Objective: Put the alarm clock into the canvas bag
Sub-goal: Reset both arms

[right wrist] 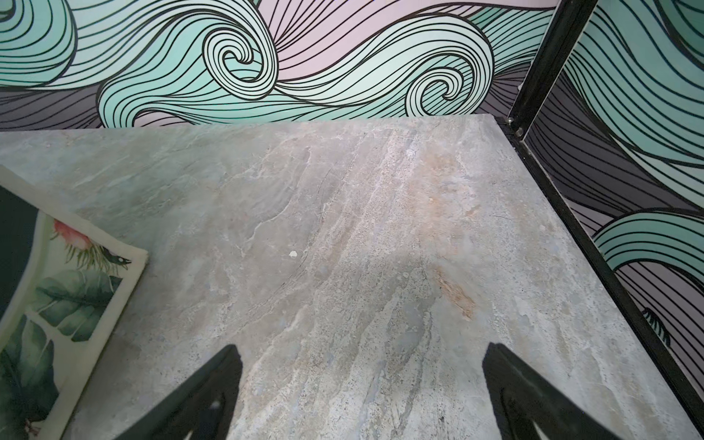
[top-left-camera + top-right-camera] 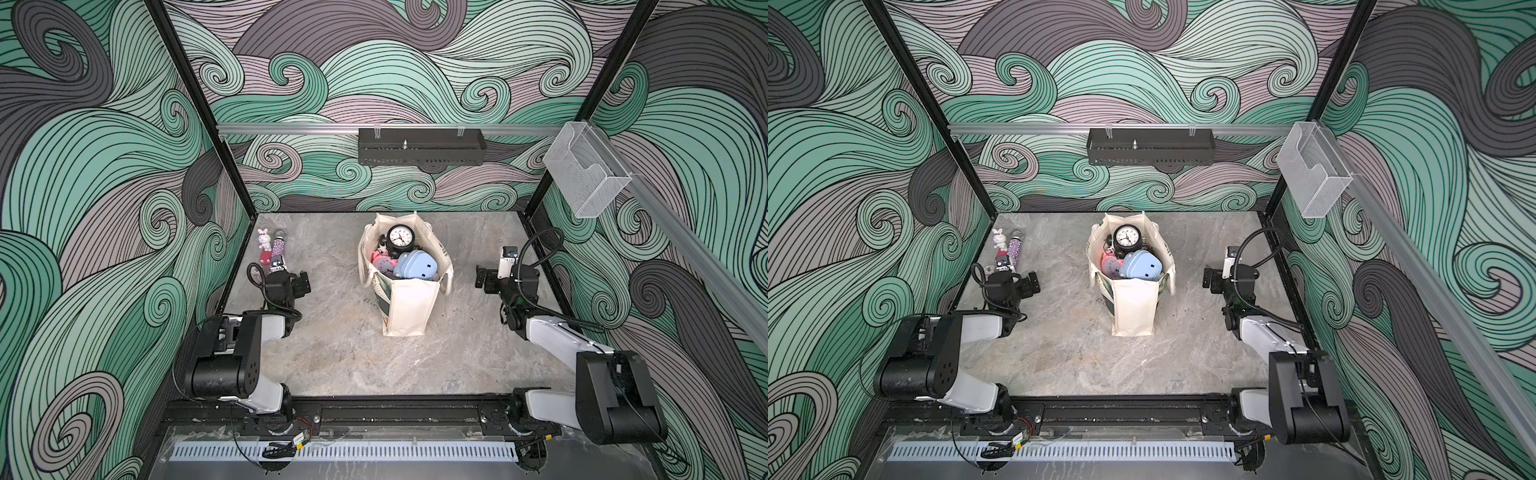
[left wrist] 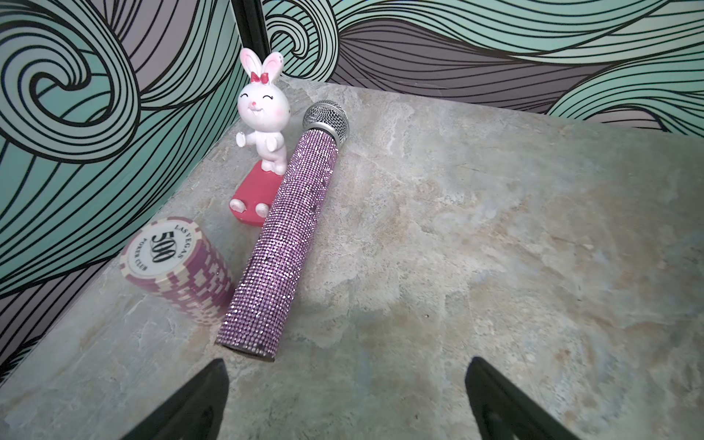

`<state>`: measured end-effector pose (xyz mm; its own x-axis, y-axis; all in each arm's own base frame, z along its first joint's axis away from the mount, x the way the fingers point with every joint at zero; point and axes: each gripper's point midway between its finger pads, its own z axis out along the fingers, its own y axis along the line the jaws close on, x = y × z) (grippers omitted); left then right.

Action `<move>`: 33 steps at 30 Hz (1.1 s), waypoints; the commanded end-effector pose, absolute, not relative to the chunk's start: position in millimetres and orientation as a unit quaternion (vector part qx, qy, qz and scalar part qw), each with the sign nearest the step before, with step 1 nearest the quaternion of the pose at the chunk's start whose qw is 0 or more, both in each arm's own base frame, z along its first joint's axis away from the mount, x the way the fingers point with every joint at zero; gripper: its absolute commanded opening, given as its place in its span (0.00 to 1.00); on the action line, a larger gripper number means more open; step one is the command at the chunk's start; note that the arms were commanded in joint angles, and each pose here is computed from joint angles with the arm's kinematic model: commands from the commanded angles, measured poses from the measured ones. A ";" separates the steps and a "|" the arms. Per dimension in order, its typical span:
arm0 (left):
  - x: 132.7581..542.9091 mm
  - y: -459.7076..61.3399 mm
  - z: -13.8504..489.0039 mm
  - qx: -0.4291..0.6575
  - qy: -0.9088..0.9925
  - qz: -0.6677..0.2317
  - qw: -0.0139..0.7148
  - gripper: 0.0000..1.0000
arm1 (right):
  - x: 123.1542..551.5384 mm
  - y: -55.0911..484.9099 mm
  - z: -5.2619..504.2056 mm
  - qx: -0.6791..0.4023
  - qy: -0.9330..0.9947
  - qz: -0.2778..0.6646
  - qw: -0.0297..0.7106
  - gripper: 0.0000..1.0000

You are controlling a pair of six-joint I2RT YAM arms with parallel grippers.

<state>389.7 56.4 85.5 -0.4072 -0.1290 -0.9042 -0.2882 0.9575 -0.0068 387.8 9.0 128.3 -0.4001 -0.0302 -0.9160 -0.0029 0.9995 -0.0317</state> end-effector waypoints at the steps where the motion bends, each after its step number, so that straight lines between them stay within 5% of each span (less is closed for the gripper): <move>1: 392.5 55.2 85.7 -0.118 0.837 0.075 0.529 0.99 | 394.3 7.3 117.0 -0.021 0.824 -0.021 0.566 1.00; 33: 394.5 50.9 85.3 -0.106 0.840 0.079 0.526 0.99 | 399.8 7.1 91.8 -0.024 0.826 0.009 0.564 1.00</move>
<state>388.9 53.5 82.7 -0.4242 -0.1089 -0.8990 -0.2736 0.9618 0.0126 393.5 8.2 77.2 -0.4073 -0.0438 -0.9122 -0.0540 0.9983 -0.0238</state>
